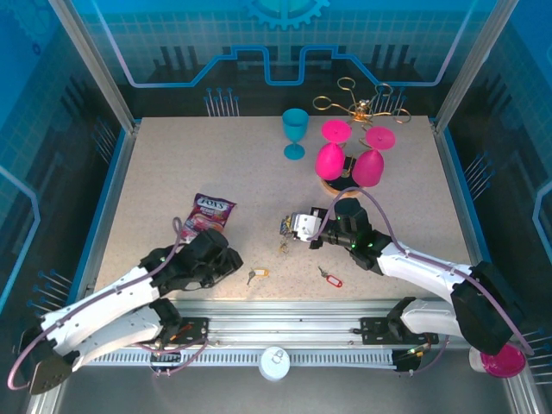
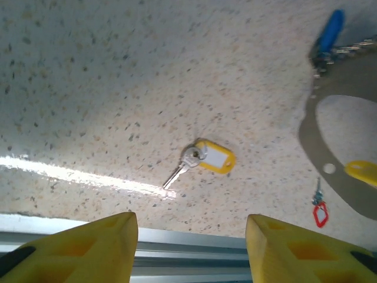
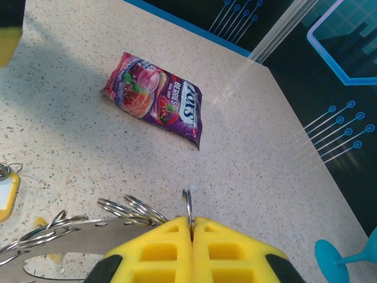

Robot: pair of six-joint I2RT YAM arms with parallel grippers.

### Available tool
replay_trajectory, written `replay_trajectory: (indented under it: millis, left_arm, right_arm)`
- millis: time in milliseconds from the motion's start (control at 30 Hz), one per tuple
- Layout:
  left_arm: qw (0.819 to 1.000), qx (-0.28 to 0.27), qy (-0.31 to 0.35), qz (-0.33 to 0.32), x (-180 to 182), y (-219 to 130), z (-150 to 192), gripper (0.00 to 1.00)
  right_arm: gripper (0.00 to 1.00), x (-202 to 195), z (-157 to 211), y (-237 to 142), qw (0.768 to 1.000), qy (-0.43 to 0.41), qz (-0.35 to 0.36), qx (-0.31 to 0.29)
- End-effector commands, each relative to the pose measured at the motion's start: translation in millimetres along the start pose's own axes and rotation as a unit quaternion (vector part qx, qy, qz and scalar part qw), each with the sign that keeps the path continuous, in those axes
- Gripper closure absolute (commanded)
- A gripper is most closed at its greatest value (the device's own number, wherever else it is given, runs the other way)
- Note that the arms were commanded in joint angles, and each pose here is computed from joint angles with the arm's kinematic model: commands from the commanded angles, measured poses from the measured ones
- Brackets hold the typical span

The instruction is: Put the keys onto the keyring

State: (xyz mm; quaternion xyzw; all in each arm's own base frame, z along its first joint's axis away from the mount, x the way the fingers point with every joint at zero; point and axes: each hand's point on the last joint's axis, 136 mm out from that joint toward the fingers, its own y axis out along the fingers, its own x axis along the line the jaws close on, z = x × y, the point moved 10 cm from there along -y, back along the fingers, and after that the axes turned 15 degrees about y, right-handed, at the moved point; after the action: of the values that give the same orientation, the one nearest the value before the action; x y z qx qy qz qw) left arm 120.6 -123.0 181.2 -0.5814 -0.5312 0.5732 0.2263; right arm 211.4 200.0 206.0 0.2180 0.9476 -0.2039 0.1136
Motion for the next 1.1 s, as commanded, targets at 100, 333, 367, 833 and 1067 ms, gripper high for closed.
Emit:
replay_trajectory:
  millis: [100,333,367,833,1067]
  left_arm:
    - [0.999,0.015,-0.01,-0.045,-19.2,27.0,-3.6,0.53]
    - [0.998,0.012,0.016,-0.066,-52.1,48.8,-9.2,0.58]
    - [0.997,0.01,0.019,-0.073,-55.1,49.9,-9.5,0.59]
    - [0.987,0.027,0.04,-0.15,-58.5,73.1,-0.1,0.67]
    - [0.985,0.038,0.045,-0.161,-56.8,82.6,3.4,0.69]
  right_arm:
    - [1.0,-3.4,-16.9,-3.6,0.999,-0.005,0.002,-0.033]
    - [1.0,-2.2,-17.5,-5.1,0.999,-0.006,0.001,-0.033]
    - [1.0,-2.4,-17.9,-5.2,0.999,-0.007,0.001,-0.034]
    - [1.0,-2.1,-18.0,-5.6,0.999,-0.007,-0.001,-0.033]
    - [1.0,-1.9,-18.6,-6.4,0.999,-0.008,-0.001,-0.033]
